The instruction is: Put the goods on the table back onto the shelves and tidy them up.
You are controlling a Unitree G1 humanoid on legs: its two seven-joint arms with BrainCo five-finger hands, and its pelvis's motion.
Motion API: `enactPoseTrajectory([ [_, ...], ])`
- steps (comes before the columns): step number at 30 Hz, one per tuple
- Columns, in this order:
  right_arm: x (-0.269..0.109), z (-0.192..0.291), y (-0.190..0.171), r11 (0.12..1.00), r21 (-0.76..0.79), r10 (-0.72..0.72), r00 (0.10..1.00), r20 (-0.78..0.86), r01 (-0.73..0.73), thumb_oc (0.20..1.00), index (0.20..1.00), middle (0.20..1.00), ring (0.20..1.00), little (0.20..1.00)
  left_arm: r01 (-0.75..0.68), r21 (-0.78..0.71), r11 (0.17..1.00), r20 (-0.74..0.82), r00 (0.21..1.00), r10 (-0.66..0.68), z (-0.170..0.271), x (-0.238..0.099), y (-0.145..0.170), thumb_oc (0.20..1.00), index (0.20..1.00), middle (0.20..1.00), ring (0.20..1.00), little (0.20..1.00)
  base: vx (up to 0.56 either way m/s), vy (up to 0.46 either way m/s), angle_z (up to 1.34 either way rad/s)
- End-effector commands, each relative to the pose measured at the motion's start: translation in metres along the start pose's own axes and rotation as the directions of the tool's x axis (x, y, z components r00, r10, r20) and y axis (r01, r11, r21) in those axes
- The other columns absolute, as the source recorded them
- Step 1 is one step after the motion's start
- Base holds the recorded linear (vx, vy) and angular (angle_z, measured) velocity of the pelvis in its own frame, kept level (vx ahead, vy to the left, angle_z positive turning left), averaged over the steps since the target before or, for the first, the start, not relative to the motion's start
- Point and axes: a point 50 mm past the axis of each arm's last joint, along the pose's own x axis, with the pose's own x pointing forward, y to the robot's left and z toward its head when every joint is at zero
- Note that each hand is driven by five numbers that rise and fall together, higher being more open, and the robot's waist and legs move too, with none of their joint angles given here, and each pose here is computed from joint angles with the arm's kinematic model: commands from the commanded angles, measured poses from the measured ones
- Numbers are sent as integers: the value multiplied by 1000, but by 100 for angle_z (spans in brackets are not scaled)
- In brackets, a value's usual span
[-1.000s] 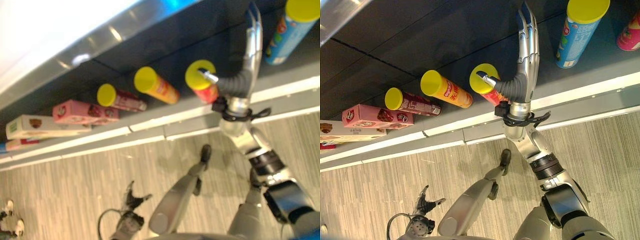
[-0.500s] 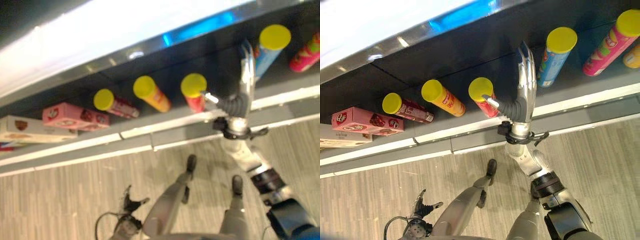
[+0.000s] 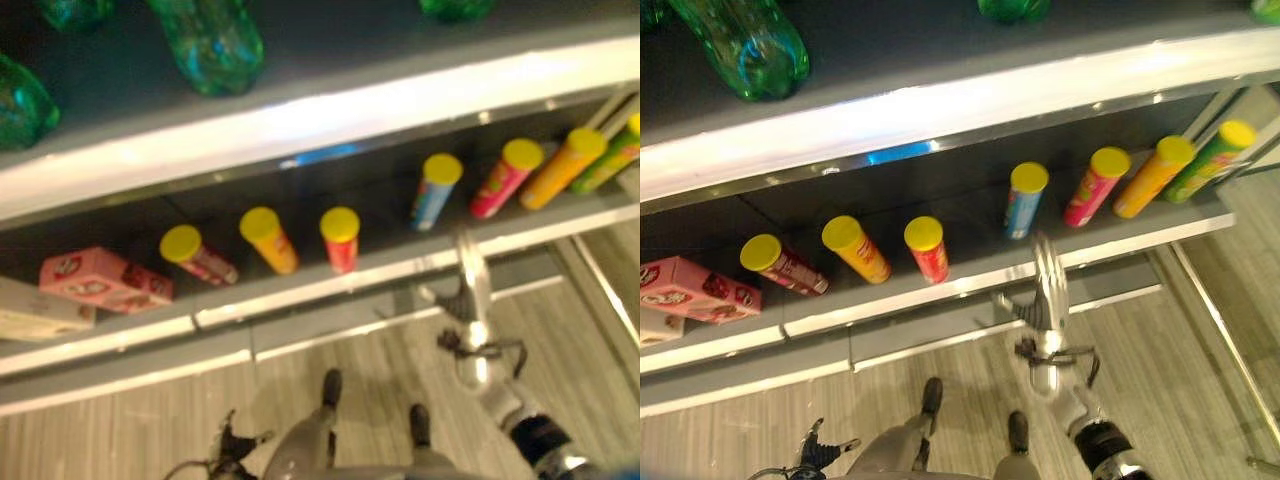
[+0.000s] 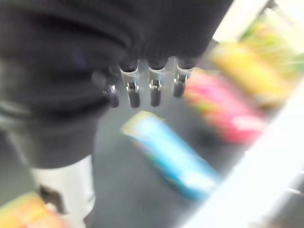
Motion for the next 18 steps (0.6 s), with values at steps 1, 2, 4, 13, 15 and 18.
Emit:
enactPoseTrajectory([
  [1, -3, -8, 0, 999, -9, 38, 998, -46, -39, 1000, 1000, 1000, 1000, 1000, 94, 34, 995, -21, 995, -93, -8, -12, -23, 1000, 1000, 1000, 1000, 1000, 47, -22, -12],
  [2, -31, -33, 17, 984, -31, 161, 958, -238, -173, 1000, 1000, 1000, 1000, 1000, 109, 15, 994, -32, 994, -108, -9, -12, -23, 1000, 1000, 1000, 1000, 1000, 39, -21, -19],
  [4, -71, -59, 30, 930, -82, 296, 861, -413, -359, 1000, 1000, 1000, 1000, 1000, 142, 36, 989, -26, 990, -141, -9, -11, -24, 1000, 1000, 1000, 1000, 1000, 41, -36, -21],
  [13, -176, -98, 25, 766, -14, 411, 507, -758, -642, 1000, 1000, 1000, 1000, 1000, 179, -102, 979, -70, 980, -186, -12, -17, -33, 1000, 1000, 1000, 1000, 1000, 0, -37, -7],
  [15, -180, -97, 25, 773, -10, 404, 504, -764, -634, 1000, 1000, 1000, 1000, 1000, 149, -197, 969, -74, 983, -167, -10, -17, -32, 1000, 1000, 1000, 1000, 1000, 4, -55, -4],
  [18, -176, -94, 28, 791, -7, 398, 524, -753, -611, 1000, 1000, 1000, 1000, 1000, 125, -335, 934, -45, 988, -149, 1, -13, -29, 1000, 1000, 1000, 1000, 1000, 8, -38, -2],
])
